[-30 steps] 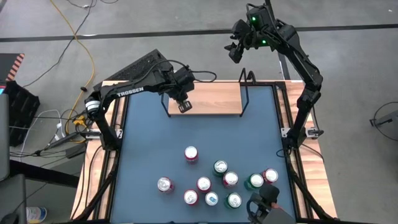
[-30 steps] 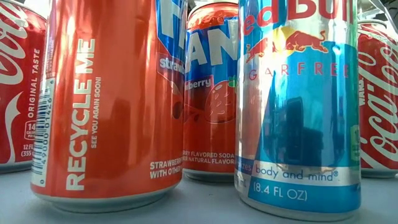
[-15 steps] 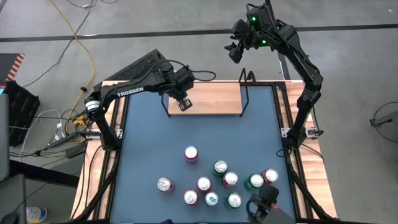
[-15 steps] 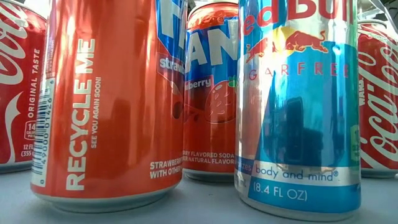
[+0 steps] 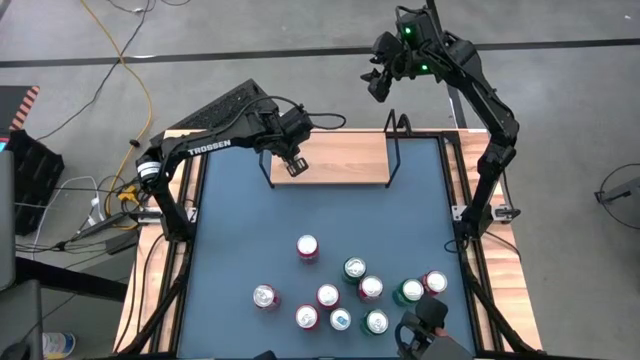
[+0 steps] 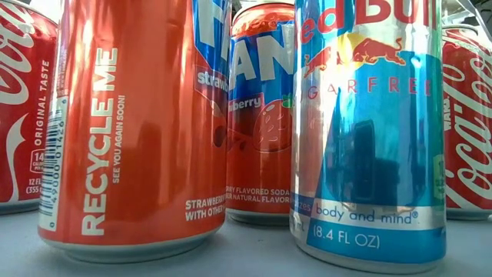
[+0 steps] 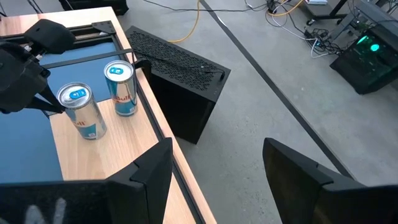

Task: Place canned beverage on shelf
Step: Put the left blue soda can on the shelf aligned with the other blue soda can

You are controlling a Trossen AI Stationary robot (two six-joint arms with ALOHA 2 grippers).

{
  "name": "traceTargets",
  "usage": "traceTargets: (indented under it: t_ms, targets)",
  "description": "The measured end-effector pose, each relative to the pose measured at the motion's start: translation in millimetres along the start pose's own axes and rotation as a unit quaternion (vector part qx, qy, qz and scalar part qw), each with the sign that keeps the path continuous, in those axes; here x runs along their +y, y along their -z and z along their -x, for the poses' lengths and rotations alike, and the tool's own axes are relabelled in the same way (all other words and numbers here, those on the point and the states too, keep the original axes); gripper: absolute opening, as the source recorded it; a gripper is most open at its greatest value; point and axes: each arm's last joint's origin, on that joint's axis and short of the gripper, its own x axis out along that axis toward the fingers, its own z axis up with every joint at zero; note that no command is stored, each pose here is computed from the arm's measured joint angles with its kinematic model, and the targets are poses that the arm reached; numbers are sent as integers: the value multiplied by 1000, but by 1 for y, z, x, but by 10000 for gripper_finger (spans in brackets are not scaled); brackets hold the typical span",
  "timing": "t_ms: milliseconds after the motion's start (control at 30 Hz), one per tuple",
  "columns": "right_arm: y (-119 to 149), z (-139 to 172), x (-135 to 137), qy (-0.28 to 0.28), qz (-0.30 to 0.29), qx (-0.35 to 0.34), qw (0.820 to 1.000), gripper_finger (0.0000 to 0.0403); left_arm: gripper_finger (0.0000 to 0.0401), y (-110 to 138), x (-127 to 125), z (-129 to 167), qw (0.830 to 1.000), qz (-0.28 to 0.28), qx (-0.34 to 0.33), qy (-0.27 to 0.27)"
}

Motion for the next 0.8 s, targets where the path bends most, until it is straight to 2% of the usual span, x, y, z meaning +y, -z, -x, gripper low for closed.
traceTargets:
  t_ms: [800]
  targets:
    - [0,0,0,-1,0,1,1000,234,0,4,2,0,999,1,21,-29]
